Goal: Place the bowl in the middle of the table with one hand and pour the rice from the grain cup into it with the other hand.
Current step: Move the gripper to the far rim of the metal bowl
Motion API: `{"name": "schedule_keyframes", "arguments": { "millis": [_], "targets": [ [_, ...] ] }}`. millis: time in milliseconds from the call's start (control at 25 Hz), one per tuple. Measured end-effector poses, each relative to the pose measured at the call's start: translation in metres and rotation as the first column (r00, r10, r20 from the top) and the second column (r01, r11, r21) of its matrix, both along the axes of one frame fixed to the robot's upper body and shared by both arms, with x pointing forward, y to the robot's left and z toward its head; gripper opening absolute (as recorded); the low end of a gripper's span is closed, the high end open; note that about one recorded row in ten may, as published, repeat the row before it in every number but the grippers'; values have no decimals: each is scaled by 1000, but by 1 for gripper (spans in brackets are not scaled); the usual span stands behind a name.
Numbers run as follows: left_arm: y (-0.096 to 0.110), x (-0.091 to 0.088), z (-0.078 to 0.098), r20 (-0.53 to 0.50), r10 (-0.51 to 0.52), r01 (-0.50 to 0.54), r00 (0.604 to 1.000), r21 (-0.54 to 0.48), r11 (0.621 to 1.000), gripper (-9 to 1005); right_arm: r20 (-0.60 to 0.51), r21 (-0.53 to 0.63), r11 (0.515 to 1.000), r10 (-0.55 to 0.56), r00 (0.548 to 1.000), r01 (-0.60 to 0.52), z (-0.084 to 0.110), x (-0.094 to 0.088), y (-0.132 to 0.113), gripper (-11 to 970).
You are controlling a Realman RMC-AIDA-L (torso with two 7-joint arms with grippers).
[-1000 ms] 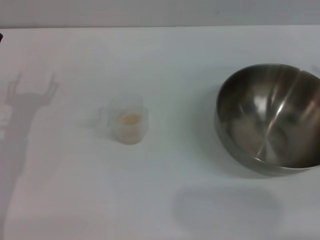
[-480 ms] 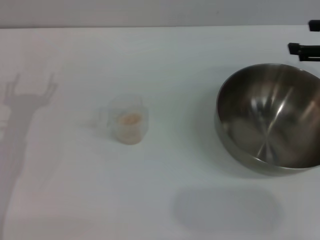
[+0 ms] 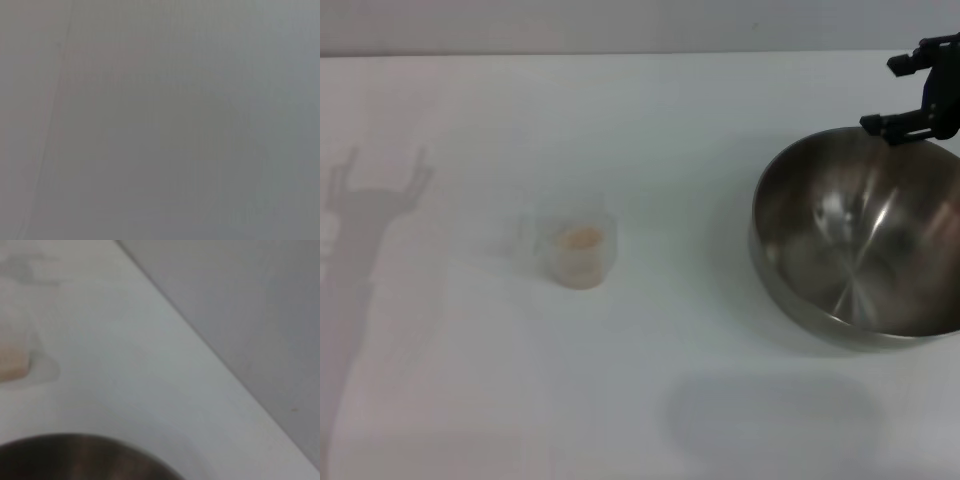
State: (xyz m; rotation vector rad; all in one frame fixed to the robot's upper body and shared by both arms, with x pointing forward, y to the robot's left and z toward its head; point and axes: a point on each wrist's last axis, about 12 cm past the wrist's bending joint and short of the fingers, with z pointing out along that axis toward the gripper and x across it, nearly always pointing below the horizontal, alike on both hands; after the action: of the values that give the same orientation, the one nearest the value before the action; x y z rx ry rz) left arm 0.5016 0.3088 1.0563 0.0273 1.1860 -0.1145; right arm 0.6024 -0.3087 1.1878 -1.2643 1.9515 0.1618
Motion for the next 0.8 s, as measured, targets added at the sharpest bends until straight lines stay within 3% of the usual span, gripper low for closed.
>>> {"name": "schedule_keyframes", "arguments": {
  "millis": [320, 800],
  "targets": [
    [-1, 1, 1, 4, -1, 1, 1000, -2, 1000, 840, -52, -143, 988, 53, 997, -60, -2, 7, 13, 768],
    [-2, 0, 2, 9, -8, 8, 1000, -6, 1000, 838, -47, -189, 976, 99, 994, -106, -10, 23, 27, 769]
  ]
}}
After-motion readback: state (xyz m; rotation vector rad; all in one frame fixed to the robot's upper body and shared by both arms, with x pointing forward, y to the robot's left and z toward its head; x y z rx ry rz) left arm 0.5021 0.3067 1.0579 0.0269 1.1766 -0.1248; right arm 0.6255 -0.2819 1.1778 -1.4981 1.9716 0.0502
